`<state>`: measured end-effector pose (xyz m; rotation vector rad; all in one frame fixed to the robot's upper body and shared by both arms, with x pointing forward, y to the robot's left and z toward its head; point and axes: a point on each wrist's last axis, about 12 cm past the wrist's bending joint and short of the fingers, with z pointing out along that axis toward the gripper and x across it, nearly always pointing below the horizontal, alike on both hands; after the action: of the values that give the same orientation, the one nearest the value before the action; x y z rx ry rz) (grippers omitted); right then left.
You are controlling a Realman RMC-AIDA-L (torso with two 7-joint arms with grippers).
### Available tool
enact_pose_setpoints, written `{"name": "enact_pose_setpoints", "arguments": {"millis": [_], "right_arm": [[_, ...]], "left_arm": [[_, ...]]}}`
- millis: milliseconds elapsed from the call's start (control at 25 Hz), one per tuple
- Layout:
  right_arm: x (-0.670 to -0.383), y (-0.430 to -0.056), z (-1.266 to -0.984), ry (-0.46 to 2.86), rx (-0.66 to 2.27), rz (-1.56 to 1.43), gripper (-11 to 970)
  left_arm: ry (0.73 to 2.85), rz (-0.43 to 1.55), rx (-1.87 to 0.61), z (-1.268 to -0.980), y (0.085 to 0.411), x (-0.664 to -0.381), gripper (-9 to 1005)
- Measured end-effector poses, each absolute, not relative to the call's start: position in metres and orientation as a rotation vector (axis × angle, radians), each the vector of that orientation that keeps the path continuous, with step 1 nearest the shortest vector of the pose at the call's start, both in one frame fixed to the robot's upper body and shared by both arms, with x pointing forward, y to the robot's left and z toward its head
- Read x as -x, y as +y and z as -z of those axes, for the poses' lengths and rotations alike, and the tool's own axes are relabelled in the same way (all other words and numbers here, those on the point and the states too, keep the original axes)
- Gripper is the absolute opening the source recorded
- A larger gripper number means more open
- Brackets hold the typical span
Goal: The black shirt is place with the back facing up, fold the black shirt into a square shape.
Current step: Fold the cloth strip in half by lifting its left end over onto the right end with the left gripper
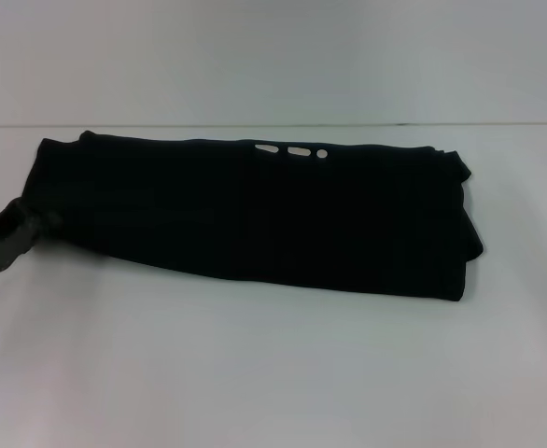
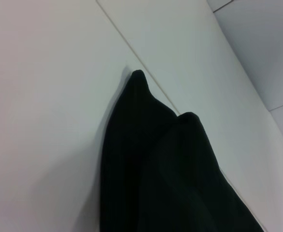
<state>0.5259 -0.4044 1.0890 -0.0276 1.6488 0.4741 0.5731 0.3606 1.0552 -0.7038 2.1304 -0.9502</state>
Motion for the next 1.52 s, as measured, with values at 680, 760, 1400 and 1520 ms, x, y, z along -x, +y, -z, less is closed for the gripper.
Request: {"name": "enact_pose_setpoints", "arguments": {"millis": [680, 760, 1400, 1520], "right_arm": [[-0.528, -0.403, -1.089, 1.655, 0.024, -0.494, 658], [-0.53, -0.402, -1.089, 1.653, 0.025, -0.497, 658], [-0.532, -0.403, -1.089, 1.669, 0.023, -0.509, 658], [-0.535, -0.406, -1.091, 1.707, 0.01, -0.536, 658]], "left_arm": [[2.114, 1.245, -0.044, -1.165, 0.201, -0.658, 60], [2.123, 1.249, -0.099, -1.169, 0.186, -0.659, 70], [2.152, 0.975, -1.238, -1.156, 0.043, -0.604, 147], [2.104, 1.002, -1.31, -1.165, 0.068, -0.595, 162]]}}
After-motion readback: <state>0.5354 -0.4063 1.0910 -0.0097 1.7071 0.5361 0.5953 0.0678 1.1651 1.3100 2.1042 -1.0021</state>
